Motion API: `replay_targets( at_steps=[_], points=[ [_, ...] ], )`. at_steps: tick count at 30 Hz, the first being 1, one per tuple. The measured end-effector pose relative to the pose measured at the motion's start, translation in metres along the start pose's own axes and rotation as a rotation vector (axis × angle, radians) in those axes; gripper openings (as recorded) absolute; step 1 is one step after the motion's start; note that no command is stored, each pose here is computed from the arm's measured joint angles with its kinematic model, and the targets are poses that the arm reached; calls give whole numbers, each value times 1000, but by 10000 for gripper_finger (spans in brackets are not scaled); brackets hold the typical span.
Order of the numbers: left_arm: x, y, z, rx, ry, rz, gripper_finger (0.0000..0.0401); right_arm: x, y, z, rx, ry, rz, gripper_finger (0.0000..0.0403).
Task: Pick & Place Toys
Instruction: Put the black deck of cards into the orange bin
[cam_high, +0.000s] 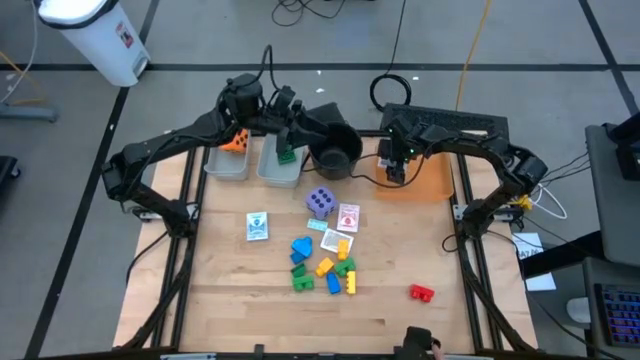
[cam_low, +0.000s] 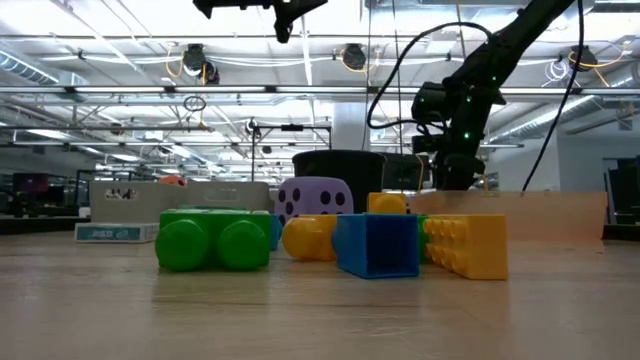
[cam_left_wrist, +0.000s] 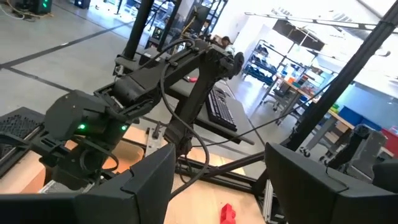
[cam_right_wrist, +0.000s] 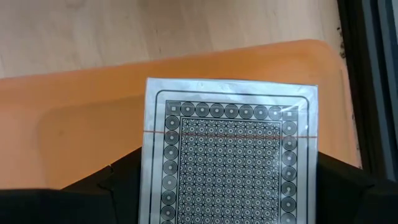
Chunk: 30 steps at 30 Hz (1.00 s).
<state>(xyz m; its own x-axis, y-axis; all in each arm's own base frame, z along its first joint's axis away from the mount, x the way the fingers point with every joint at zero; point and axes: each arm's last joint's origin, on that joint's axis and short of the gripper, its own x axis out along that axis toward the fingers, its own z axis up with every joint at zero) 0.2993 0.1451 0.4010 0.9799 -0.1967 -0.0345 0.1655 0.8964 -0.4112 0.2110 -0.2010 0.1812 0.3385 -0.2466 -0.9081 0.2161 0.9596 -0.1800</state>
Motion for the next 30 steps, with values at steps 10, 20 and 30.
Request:
replay_targets(
  at_steps=[10,20,30],
  points=[
    [0,0,0,-1,0,0,251,6,4,-7,153,7,1,306],
    [0,0,0,-1,0,0,250,6,4,-10,571,59,-48,306],
    [0,1,-1,-11,10,5,251,4,4,-24,874,196,-232,306]
  ],
)
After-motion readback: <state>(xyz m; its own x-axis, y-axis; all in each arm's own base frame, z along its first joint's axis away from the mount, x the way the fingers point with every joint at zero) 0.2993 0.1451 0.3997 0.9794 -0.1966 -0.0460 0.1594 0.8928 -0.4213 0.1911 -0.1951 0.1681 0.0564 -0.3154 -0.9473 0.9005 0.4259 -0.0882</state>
